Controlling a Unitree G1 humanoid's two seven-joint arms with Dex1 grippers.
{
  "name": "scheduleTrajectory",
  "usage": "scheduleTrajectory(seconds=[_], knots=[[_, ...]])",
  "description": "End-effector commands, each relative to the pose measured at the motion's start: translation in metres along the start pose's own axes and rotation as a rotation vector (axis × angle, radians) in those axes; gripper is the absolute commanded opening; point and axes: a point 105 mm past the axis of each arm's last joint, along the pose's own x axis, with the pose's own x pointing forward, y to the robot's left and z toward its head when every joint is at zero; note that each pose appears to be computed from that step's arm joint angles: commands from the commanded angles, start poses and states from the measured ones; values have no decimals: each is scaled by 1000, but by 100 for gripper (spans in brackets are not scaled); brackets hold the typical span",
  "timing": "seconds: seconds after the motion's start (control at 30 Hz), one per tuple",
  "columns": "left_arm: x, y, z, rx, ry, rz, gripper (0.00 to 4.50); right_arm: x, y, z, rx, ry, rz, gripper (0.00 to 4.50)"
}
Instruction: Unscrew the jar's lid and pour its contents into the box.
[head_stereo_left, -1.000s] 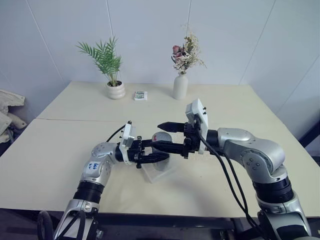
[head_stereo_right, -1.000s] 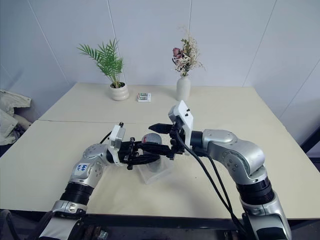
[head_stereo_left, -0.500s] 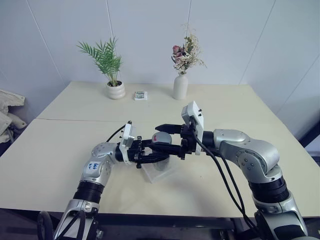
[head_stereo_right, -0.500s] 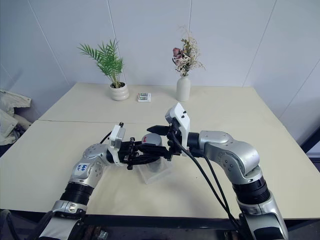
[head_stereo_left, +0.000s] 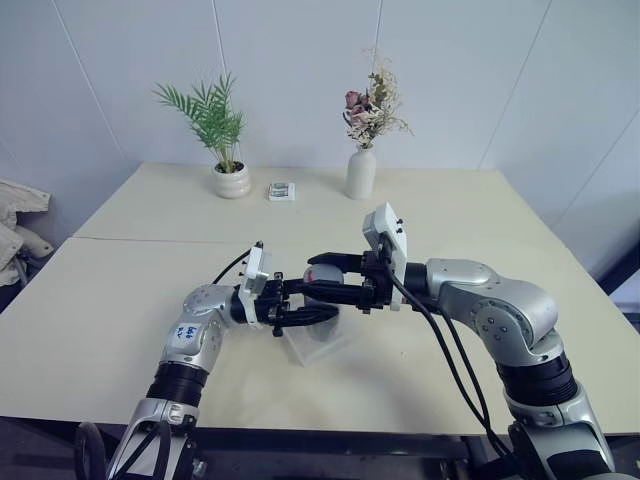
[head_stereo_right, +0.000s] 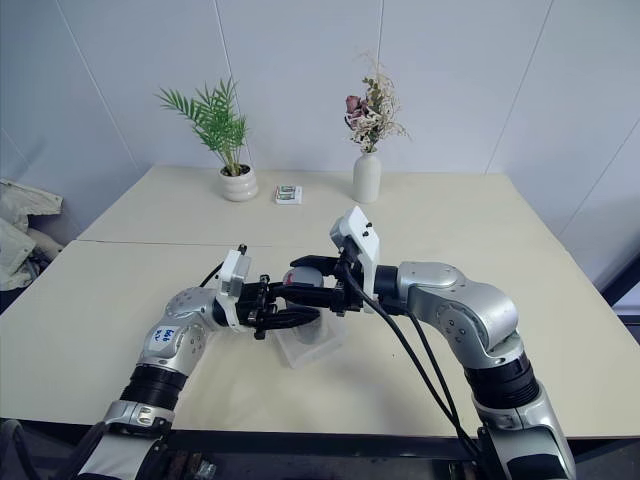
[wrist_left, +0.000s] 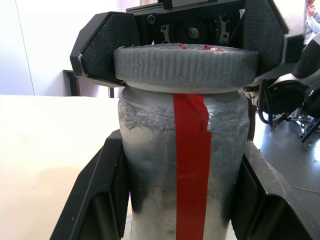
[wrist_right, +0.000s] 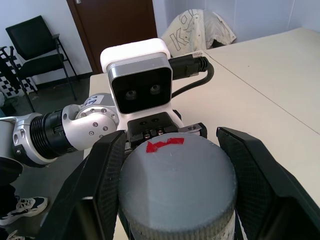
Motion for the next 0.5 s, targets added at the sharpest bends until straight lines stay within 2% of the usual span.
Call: scheduleTrajectory(seconds=[0.03, 0.27, 0.43, 0.5], knots=[[3, -1, 12, 48, -12, -19, 211, 0, 5, 17, -20, -76, 23, 256], [1, -3, 9, 47, 5, -24, 211, -8, -1, 70, 192, -374, 52, 256], [-1, -4, 8, 46, 12, -26, 211, -15, -1, 81, 211, -426, 58, 256], [-3, -5, 10, 50, 13, -17, 211, -22, -6, 77, 139, -394, -9, 256]])
